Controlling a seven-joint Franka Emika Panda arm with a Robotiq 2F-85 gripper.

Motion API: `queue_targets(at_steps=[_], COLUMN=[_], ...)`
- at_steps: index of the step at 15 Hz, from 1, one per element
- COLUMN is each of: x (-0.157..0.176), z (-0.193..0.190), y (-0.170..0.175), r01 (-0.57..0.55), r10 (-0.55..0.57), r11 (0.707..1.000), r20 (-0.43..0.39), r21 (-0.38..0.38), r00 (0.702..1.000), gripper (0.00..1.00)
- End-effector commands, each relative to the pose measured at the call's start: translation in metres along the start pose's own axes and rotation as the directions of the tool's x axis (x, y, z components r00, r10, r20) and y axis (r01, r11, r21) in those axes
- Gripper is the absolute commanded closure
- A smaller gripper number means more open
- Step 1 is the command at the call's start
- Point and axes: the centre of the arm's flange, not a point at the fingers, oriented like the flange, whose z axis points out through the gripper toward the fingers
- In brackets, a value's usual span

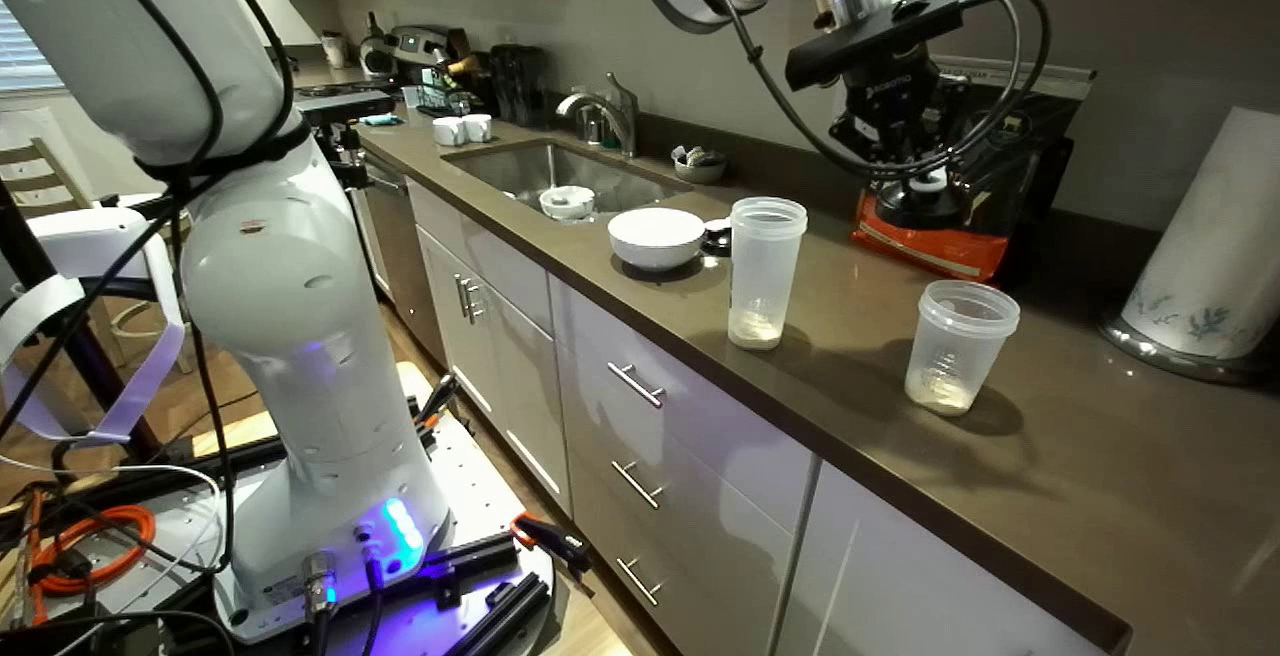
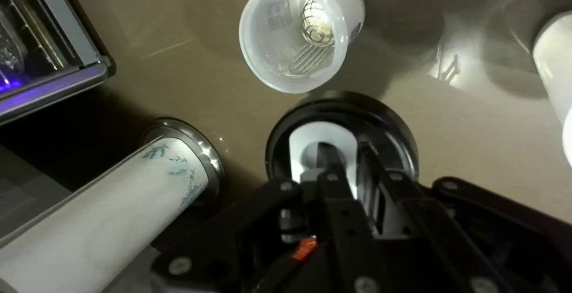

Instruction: Put the black lid on top of the bottle on the right

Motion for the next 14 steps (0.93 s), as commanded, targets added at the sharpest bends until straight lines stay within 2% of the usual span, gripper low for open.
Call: queue_targets(at_steps=[1, 7, 14], x=[0.003, 0.007, 0.001], z=[0.009, 0.028, 0.037], y=[0.021, 0.041, 0.041], r01=[-0.060, -0.114, -0.153], r10=[0.060, 0.115, 0.153], r11=[0.998, 0.993, 0.988], r20=[0.040, 0.086, 0.115], r21=[-0.010, -0.011, -0.005], r00=[0.997, 0.990, 0.982], gripper=[0.95, 0.95, 0.95])
